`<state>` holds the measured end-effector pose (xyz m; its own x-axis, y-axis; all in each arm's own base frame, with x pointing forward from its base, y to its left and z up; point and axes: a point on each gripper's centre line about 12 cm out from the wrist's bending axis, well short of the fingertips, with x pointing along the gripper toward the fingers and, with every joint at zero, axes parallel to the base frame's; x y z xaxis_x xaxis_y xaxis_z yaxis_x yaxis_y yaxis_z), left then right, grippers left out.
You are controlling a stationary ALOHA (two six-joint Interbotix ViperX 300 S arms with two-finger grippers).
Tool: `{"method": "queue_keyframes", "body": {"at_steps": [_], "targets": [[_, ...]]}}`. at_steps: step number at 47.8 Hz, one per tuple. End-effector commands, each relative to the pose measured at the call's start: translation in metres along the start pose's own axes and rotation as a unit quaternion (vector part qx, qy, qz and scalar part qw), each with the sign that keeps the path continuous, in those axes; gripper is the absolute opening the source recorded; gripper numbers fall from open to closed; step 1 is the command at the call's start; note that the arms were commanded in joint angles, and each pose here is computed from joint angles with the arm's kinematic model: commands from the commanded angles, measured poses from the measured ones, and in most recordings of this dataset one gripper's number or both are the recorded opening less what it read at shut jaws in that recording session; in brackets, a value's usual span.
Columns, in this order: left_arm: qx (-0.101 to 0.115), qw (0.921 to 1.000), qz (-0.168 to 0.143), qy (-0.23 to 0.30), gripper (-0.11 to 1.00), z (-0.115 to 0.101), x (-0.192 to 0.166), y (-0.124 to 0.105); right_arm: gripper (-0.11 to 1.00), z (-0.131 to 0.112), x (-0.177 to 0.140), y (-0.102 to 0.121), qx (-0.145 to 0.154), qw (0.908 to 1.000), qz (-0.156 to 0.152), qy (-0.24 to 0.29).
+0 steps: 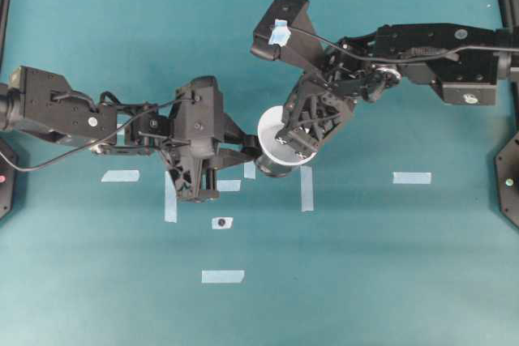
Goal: Holding the cup holder with the left arm, the right arm places the cup into the cup holder.
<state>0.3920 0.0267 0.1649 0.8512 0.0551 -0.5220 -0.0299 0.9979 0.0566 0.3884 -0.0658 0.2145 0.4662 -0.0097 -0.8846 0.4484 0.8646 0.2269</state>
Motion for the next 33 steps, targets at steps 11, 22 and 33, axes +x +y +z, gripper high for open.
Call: {"method": "queue_keyframes", "body": {"at_steps": [11, 22, 33], "targets": [[0.002, 0.9993, 0.001, -0.038, 0.25, 0.018, -0.004, 0.0, 0.27, 0.006, -0.017, 0.005, -0.003, 0.9998, 0.009, -0.019], [0.002, 0.9992, 0.001, -0.041, 0.25, 0.016, -0.004, 0.0, 0.87, 0.01, -0.023, 0.006, -0.003, 0.9995, 0.011, -0.029], [0.0, 0.9987, 0.001, -0.051, 0.25, 0.008, -0.006, 0.0, 0.92, 0.014, -0.039, 0.004, -0.012, 0.9986, 0.006, -0.051]]}}
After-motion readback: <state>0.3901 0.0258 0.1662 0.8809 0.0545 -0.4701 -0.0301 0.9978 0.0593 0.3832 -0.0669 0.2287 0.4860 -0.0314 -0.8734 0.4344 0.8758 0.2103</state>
